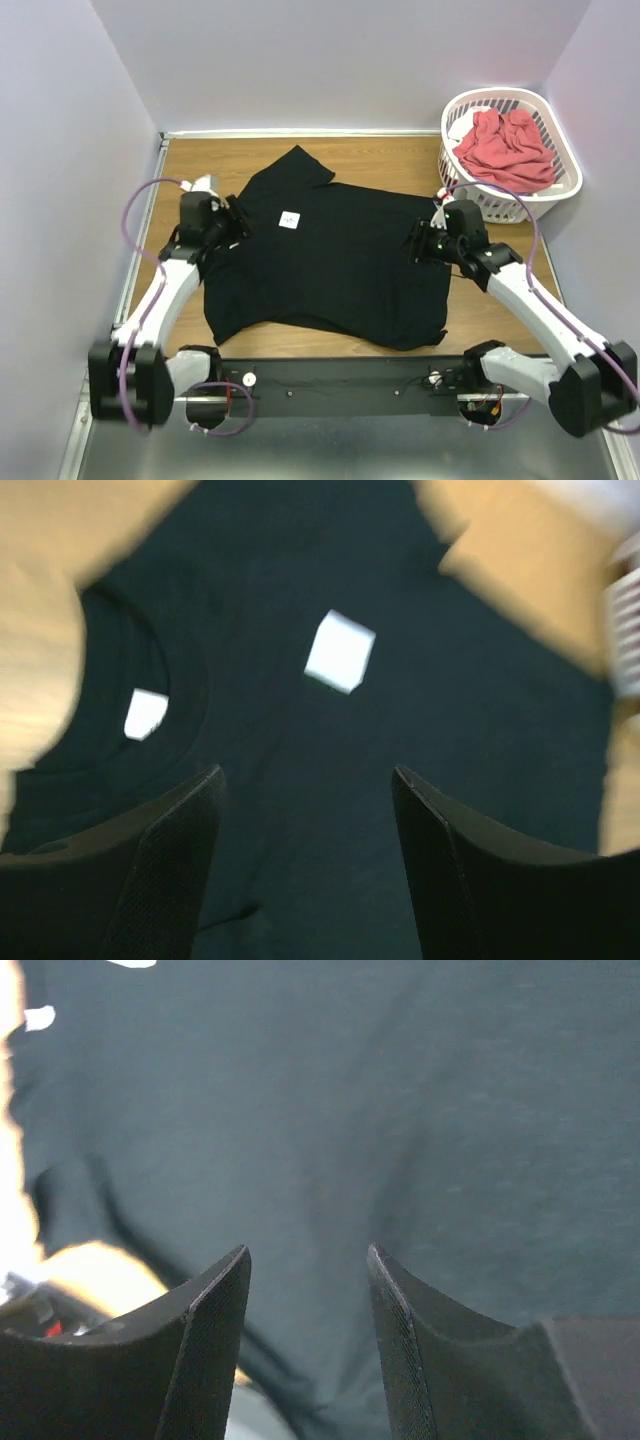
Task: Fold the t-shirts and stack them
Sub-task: Flatten the tshirt out
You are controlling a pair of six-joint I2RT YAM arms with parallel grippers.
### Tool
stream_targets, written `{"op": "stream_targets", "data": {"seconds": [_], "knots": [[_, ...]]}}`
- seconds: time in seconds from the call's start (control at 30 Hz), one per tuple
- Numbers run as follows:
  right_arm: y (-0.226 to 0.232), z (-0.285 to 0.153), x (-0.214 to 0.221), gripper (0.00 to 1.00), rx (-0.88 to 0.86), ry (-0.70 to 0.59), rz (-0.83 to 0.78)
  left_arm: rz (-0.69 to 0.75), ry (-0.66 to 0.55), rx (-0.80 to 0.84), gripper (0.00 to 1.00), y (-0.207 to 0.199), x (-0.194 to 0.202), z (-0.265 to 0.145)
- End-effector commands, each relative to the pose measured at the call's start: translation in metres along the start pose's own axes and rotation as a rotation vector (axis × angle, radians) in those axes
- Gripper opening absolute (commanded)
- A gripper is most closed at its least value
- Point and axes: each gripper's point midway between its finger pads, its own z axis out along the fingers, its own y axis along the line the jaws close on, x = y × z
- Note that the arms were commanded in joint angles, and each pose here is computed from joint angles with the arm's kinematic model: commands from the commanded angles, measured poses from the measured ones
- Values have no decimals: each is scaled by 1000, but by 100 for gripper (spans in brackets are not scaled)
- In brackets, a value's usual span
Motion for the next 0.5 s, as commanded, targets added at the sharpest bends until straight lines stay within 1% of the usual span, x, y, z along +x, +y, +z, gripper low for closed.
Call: {"op": "stream_targets", "data": {"seconds": [0.0, 0.07, 0.1, 0.13, 0.17, 0.3, 0.4, 0.47], "knots": [[-37, 19, -11, 57, 190, -24, -8, 67, 143, 26, 72, -5, 24, 46], [-45, 27, -11, 57, 223, -29, -1, 73, 172, 33, 71, -9, 28, 63], [-48, 32, -9, 57, 233, -17, 1, 80, 208, 26, 70, -10, 36, 78], [-50, 36, -7, 57, 241, -12, -1, 77, 216, 16, 68, -9, 38, 85], [-60, 43, -7, 57, 278, -8, 3, 77, 234, -8, 68, -5, 42, 99], [-74, 60, -2, 58, 325, 30, 13, 52, 299, -68, 63, 14, 62, 130], [-84, 73, 4, 59, 355, 63, 19, 18, 356, -112, 54, 29, 80, 143], [-88, 79, 0, 59, 364, 58, 24, -17, 358, -131, 49, 38, 82, 145]]}}
